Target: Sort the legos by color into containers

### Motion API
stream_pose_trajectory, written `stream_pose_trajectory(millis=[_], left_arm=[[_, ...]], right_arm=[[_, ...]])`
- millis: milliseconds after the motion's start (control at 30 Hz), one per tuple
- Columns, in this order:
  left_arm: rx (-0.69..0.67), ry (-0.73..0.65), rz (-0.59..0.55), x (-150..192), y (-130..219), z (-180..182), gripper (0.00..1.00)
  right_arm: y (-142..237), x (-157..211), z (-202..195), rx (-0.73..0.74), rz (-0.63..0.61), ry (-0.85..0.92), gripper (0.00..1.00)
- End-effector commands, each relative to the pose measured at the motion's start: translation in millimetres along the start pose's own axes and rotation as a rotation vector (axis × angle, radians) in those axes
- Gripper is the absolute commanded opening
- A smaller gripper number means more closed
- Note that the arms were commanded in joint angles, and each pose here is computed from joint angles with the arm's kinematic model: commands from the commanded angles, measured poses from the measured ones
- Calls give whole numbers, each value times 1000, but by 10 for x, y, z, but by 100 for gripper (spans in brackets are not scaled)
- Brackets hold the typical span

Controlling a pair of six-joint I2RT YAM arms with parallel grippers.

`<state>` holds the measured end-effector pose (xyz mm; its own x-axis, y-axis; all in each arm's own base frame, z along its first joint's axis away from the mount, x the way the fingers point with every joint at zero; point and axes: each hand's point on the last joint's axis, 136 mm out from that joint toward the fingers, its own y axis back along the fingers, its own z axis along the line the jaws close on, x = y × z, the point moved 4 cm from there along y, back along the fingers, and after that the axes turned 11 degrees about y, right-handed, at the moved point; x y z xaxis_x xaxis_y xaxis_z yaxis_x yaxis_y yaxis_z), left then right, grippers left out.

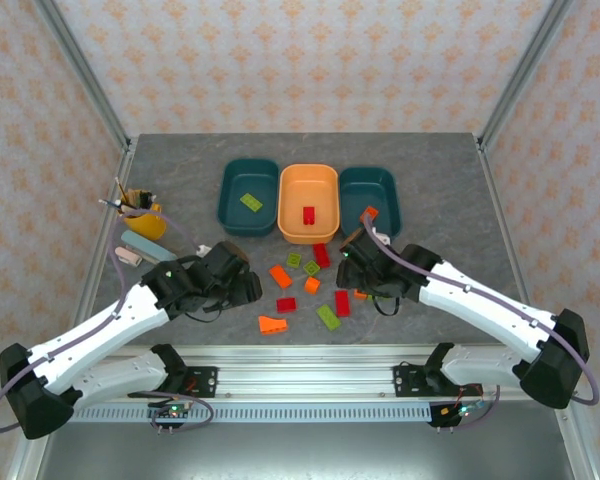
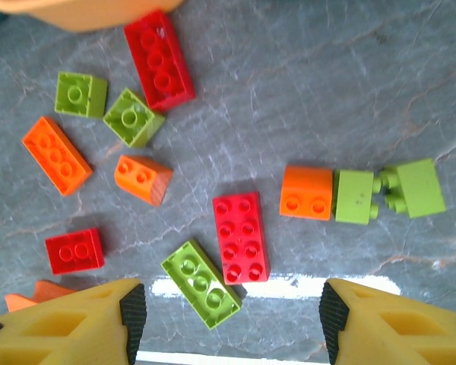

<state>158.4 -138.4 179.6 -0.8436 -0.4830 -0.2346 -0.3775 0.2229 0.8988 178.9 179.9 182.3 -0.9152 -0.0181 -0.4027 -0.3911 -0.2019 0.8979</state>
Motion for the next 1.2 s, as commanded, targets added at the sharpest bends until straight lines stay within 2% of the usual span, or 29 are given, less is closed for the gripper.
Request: stream_pose_trajectory(millis=[0, 367, 667, 800, 933, 1167], left_arm=[[22, 41, -53, 13, 8, 7, 75], [66, 35, -64, 20, 11, -114, 75], [35, 44, -68, 19, -9, -79, 74], [44, 49, -70, 9, -35, -125, 73], [62, 36, -70, -13, -14, -237, 73], [73, 3, -46, 19, -39, -329, 73]], right_arm=[[-29, 71, -59, 36, -9, -31, 64], [-120, 209, -145, 49, -23, -94, 62], [-134, 191, -140, 69, -20, -115, 63], [-292, 228, -123, 55, -21, -269, 63], [-461, 307, -198, 70, -34, -519, 67], [-584, 179, -301, 62, -58, -827, 69]])
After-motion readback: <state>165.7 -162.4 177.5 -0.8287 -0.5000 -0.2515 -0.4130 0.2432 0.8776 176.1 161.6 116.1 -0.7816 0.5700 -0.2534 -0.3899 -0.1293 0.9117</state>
